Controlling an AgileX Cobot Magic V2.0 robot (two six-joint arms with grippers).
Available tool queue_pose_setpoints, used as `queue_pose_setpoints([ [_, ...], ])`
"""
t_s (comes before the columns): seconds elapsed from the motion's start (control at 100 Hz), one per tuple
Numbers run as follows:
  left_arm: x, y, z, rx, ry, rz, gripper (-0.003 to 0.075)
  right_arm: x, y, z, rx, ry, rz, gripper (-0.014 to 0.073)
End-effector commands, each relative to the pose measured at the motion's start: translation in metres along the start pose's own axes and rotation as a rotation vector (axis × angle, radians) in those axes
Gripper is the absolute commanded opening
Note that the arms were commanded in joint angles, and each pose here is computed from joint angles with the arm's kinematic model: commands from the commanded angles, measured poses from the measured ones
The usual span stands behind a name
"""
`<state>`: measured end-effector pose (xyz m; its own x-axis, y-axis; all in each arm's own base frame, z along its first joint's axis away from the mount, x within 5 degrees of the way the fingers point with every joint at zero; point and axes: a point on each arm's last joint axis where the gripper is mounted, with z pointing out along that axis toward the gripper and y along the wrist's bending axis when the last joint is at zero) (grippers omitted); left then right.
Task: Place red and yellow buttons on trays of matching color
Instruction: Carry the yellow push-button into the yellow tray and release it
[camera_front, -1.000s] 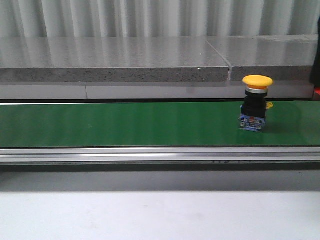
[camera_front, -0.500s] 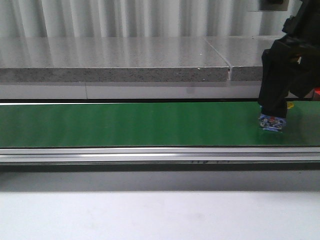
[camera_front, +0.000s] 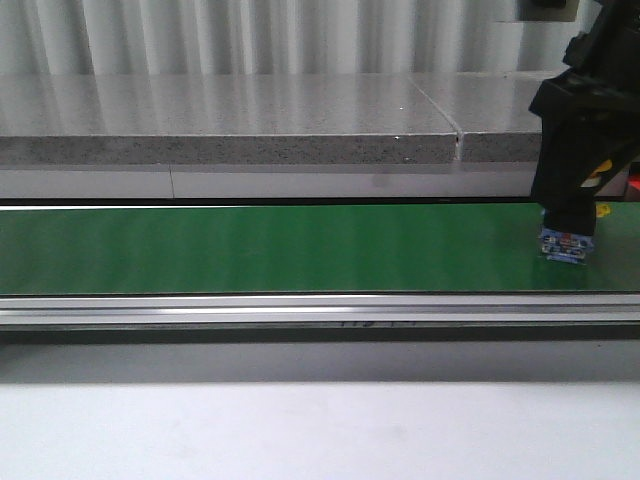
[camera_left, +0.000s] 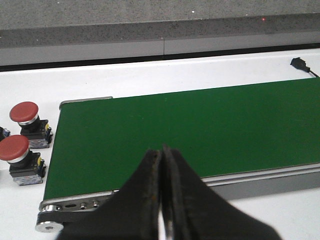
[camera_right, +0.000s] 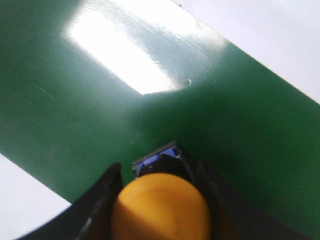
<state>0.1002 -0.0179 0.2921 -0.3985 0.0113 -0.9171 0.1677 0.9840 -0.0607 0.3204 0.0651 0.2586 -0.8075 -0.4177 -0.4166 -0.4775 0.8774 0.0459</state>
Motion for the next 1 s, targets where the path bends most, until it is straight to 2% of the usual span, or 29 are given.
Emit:
queue_pose_setpoints([
  [0.0, -0.015, -0.001, -0.004, 0.003, -0.106, -0.006, -0.0020, -0.008, 0.002, -0.024, 0.024, -0.089, 0.026, 0.0043],
  [0.21, -0.015, -0.001, -0.004, 0.003, -0.106, -0.006, -0.0020, -0.001, 0.001, -0.059, 0.105, -0.143, 0.059, 0.0043],
  [0.32, -0.015, -0.001, -0.004, 0.003, -0.106, -0.006, -0.0020, 0.008, -0.010, -0.085, 0.172, -0.193, 0.144, 0.0043],
  [0.46, -0.015, -0.001, -0.004, 0.003, -0.106, -0.006, -0.0020, 0.029, -0.039, -0.115, 0.253, -0.245, 0.310, 0.0043],
  [0.67, -0.015, -0.001, -0.004, 0.005, -0.106, -0.010, -0.0020, 0.072, -0.097, -0.143, 0.410, -0.268, 0.558, 0.0043],
  [0.75, -0.016, -0.002, -0.004, 0.011, -0.107, -0.024, -0.0020, 0.093, -0.119, -0.155, 0.481, -0.295, 0.690, 0.0043],
  [0.99, -0.016, -0.002, -0.004, 0.011, -0.107, -0.023, -0.0020, 0.133, -0.159, -0.176, 0.630, -0.391, 0.936, 0.0043],
])
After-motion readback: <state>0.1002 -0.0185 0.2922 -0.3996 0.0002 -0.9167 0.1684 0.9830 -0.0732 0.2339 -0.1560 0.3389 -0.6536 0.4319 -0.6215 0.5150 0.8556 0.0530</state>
